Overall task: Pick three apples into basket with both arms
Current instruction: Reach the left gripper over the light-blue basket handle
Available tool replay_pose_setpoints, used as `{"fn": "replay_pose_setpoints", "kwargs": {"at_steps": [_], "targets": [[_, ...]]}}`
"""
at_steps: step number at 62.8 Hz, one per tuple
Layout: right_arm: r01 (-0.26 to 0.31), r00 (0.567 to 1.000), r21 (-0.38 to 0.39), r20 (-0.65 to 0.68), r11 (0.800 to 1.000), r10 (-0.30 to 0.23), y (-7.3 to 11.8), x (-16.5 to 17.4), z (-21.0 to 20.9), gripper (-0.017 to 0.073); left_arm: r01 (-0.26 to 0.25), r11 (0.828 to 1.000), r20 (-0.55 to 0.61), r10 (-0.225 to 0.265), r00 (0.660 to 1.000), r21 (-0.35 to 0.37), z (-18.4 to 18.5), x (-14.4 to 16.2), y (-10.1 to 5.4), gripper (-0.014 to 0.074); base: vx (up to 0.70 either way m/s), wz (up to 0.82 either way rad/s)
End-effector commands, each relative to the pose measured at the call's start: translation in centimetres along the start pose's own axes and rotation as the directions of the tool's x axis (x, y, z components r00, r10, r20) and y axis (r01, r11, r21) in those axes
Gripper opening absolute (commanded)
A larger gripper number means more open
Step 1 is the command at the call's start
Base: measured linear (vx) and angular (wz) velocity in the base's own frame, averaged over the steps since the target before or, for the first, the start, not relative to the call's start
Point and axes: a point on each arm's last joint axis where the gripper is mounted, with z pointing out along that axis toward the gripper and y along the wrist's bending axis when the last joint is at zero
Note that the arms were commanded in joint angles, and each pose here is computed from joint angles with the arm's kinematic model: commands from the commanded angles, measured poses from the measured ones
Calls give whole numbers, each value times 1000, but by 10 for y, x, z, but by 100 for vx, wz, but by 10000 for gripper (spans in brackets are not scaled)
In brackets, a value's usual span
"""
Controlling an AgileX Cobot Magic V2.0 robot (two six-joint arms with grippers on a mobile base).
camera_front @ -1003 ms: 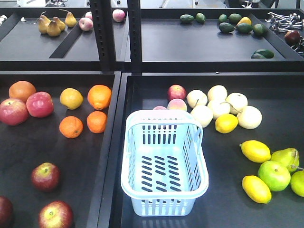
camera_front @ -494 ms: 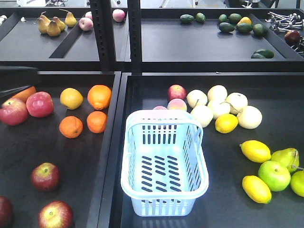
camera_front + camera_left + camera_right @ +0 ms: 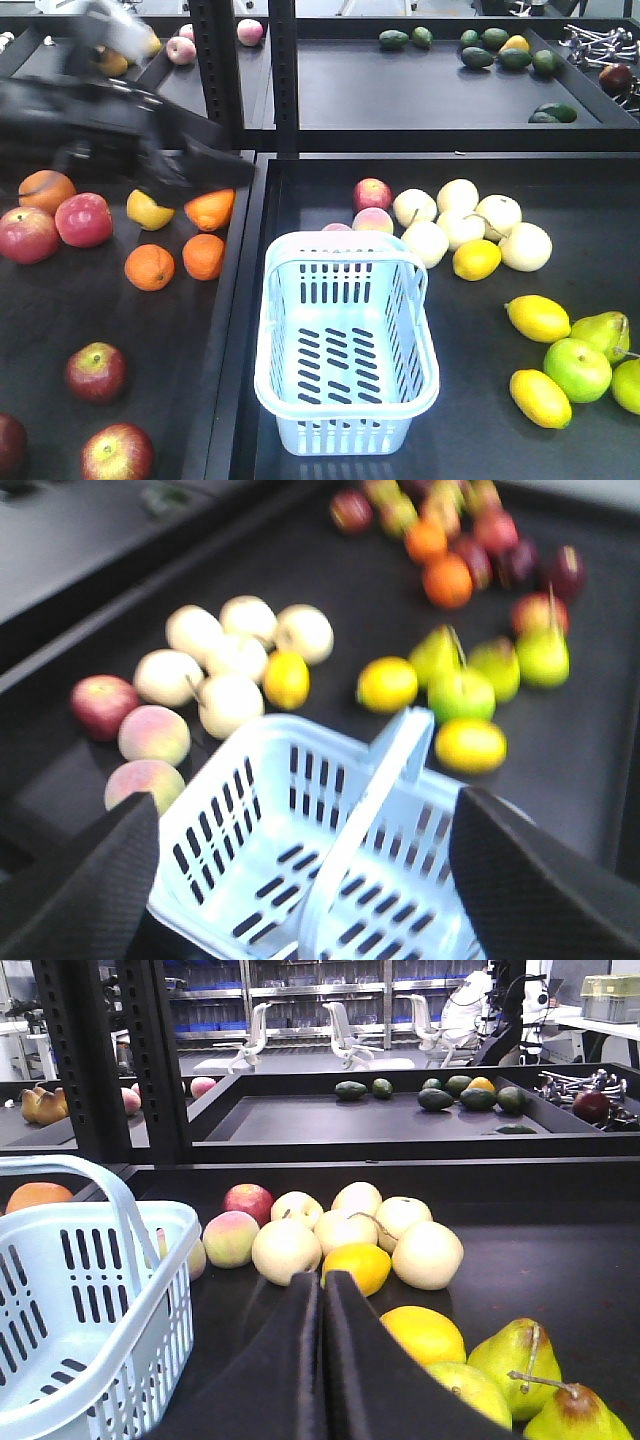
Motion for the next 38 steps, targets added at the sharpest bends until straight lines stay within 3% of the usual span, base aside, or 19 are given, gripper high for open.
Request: {"fn": "replay_pose_setpoints", "kwargs": {"at_steps": [1,7,12,38], "targets": [[13,997,-9,77,1000,-12,1,-3,-1,-4,-125,992,0,125,992,15,10,-21,-4,554,0,0],[13,997,-9,77,1000,-12,1,-3,-1,-4,-191,980,-64,194,979,46,31,-20,0,541,0,0],[13,997,-9,77,1000,-12,1,-3,-1,-4,-207,975,-87,214,973,77,43,-19,1,534,0,0],[13,997,-9,77,1000,-12,1,-3,-1,-4,-181,975,-182,203,962,129,86,12,13,534,0,0]]}}
